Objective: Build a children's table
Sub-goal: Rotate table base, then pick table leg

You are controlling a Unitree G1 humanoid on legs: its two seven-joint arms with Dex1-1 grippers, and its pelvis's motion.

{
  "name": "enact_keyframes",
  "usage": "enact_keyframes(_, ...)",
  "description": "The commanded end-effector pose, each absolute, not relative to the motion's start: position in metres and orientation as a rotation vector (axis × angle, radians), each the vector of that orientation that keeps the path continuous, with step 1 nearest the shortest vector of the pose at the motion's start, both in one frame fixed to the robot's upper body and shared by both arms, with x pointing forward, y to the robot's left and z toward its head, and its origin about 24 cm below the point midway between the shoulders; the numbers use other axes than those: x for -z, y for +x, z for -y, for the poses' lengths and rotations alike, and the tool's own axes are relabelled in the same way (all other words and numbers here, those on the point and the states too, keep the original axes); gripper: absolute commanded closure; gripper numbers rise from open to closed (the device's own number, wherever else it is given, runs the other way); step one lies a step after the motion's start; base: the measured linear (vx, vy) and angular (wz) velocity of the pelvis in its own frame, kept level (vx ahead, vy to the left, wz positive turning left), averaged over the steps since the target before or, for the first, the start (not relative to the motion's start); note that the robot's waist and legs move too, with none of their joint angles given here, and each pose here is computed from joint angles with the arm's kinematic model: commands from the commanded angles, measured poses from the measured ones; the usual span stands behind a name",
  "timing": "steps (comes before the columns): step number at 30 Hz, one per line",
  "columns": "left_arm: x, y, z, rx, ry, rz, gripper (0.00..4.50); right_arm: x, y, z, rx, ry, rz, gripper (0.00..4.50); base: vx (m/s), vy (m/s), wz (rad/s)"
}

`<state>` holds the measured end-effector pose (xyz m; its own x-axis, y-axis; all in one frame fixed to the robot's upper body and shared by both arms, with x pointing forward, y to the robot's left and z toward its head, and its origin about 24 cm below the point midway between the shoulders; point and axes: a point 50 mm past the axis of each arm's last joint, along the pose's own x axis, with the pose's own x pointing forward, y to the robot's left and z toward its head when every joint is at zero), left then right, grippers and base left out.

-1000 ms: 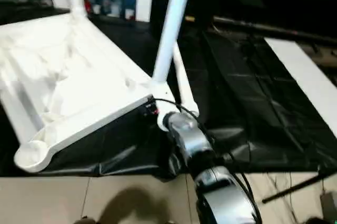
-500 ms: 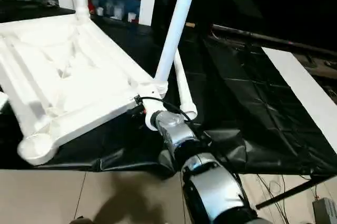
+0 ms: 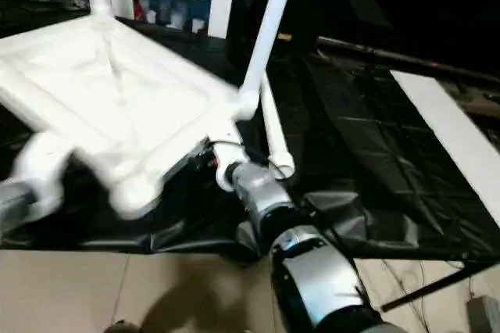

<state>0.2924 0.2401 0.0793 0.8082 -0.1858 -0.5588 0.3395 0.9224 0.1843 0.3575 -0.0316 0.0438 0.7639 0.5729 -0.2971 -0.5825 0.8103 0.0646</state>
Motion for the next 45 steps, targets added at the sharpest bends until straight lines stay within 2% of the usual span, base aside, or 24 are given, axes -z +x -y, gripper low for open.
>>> enact_keyframes(1,-0.083,0.31,-0.228,0.294,0.322,-0.493,3.29,-0.061,0.368,0.049,-0.56,0.0,-0.242,0.86,0.0,0.0,0.0)
enact_keyframes(2,-0.083,0.31,-0.227,0.293,0.323,-0.491,3.29,-0.062,0.368,0.05,-0.558,0.0,-0.24,0.86,0.0,0.0,0.0)
enact_keyframes(6,-0.092,0.344,-0.22,0.249,0.343,-0.386,3.29,-0.073,0.372,0.081,-0.425,-0.034,-0.204,0.86,0.0,0.0,0.0)
enact_keyframes(10,-0.101,0.351,-0.214,0.254,0.352,-0.364,3.29,-0.081,0.375,0.095,-0.346,-0.048,-0.186,0.86,0.0,0.0,0.0)
enact_keyframes(14,-0.114,0.344,-0.212,0.293,0.338,-0.337,3.29,-0.091,0.386,0.11,-0.298,-0.067,-0.292,0.86,0.0,0.0,0.0)
enact_keyframes(15,-0.118,0.34,-0.211,0.325,0.325,-0.332,3.25,-0.094,0.389,0.112,-0.338,-0.012,-0.325,0.7,0.0,0.0,0.0)
enact_keyframes(19,-0.126,0.331,-0.205,0.446,0.296,-0.331,3.24,-0.104,0.397,0.123,-0.302,-0.001,-0.327,0.38,0.0,0.0,0.0)
enact_keyframes(21,-0.13,0.321,-0.195,0.62,0.29,-0.351,3.24,-0.109,0.403,0.133,-0.24,-0.052,-0.37,0.22,0.0,0.0,0.0)
enact_keyframes(23,-0.132,0.311,-0.182,0.778,0.26,-0.367,3.24,-0.112,0.408,0.14,-0.222,-0.032,-0.436,0.09,0.0,0.0,0.0)
enact_keyframes(26,-0.131,0.308,-0.176,0.823,0.244,-0.379,3.24,-0.112,0.408,0.139,-0.248,0.032,-0.467,0.05,0.0,0.0,0.0)
enact_keyframes(30,-0.132,0.298,-0.163,0.9,0.233,-0.405,3.24,-0.11,0.407,0.142,-0.259,-0.013,-0.543,0.05,0.0,0.0,0.0)
enact_keyframes(35,-0.133,0.287,-0.156,0.995,0.221,-0.451,3.24,-0.103,0.403,0.138,-0.275,-0.001,-0.636,0.05,0.0,0.0,0.0)
enact_keyframes(39,-0.135,0.285,-0.155,1.017,0.239,-0.458,3.24,-0.087,0.397,0.14,-0.216,-0.005,-0.71,0.05,0.0,0.0,0.0)
enact_keyframes(45,-0.135,0.28,-0.155,1.03,0.241,-0.481,3.24,-0.067,0.385,0.136,-0.262,0.011,-0.82,0.05,0.0,0.0,0.0)
